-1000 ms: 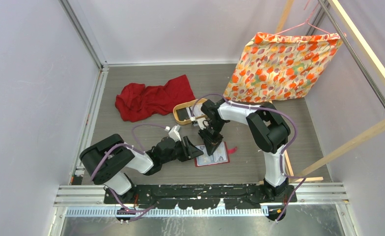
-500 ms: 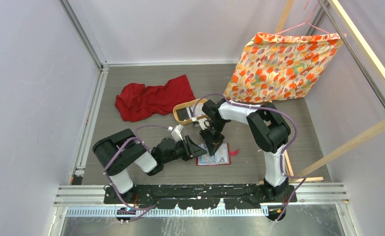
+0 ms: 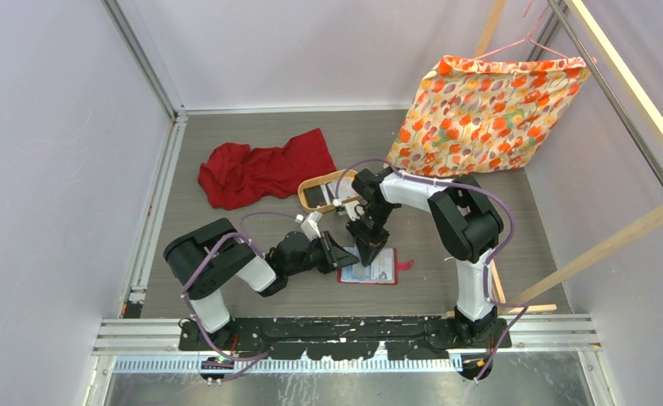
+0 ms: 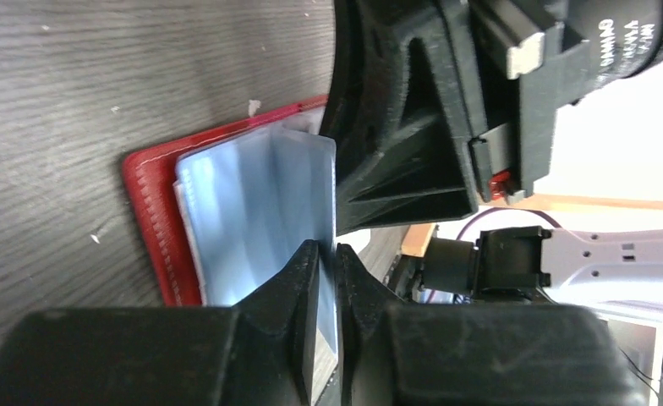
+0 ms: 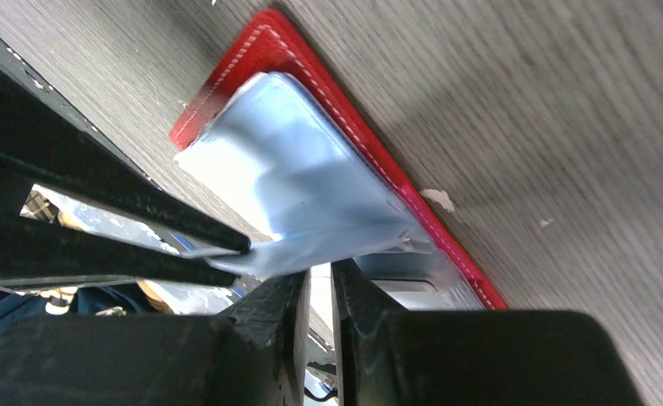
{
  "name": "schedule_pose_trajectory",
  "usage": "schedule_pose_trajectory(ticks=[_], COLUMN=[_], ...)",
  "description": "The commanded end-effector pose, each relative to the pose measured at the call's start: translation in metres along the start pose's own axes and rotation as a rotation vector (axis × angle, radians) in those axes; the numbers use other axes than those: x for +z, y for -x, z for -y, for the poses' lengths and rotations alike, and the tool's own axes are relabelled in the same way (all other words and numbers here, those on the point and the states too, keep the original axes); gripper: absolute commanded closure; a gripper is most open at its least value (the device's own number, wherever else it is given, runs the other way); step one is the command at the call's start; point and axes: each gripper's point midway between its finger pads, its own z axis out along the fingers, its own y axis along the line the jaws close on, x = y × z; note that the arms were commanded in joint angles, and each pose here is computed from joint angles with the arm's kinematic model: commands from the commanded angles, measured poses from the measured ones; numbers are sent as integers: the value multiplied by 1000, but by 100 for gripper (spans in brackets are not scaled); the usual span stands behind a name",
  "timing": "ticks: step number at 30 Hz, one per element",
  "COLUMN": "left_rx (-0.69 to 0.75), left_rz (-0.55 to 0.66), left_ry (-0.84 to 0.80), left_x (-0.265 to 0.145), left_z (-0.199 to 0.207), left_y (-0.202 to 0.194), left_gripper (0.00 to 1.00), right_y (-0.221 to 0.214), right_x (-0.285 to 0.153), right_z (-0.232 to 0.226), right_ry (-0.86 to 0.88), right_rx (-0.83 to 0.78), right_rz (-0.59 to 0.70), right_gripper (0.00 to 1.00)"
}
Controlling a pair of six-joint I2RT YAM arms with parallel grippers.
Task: Put the credit cards into the card holder
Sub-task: Insert the credit card into the card holder.
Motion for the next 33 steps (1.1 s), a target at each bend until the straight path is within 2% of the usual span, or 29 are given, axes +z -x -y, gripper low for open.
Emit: schedule_pose_trajectory(ticks=[1, 3, 7, 12, 18, 21, 26, 33], left_rx=[50, 59, 98, 180, 293, 321, 320, 318], left_rz=[-29, -27, -20, -7, -12, -35, -99, -158], left_ry=[65, 100, 160, 264, 451, 470, 466, 430], left_x=[3, 1, -5, -17, -45, -48, -37, -15], left_z=[-4, -9, -12, -12, -14, -5, -2, 10], left_y=[-2, -1, 4, 15, 31, 33, 26, 14], left_gripper=[91, 96, 99, 100, 100, 99, 95, 76], right_y=[28, 28, 27, 26, 25, 26, 25, 24], right_x=[-26, -32, -52, -84, -104, -110, -117, -118], right_z=[-11, -13, -20, -26, -22, -19, -14, -9], right_ry=[14, 15, 31, 38, 49, 45, 47, 55], right_rx=[-107, -121, -167, -221, -203, -190, -167, -140], right_rz=[151, 162, 198, 290, 366, 388, 413, 421], right_gripper=[79, 79, 78, 77, 77, 76, 76, 76])
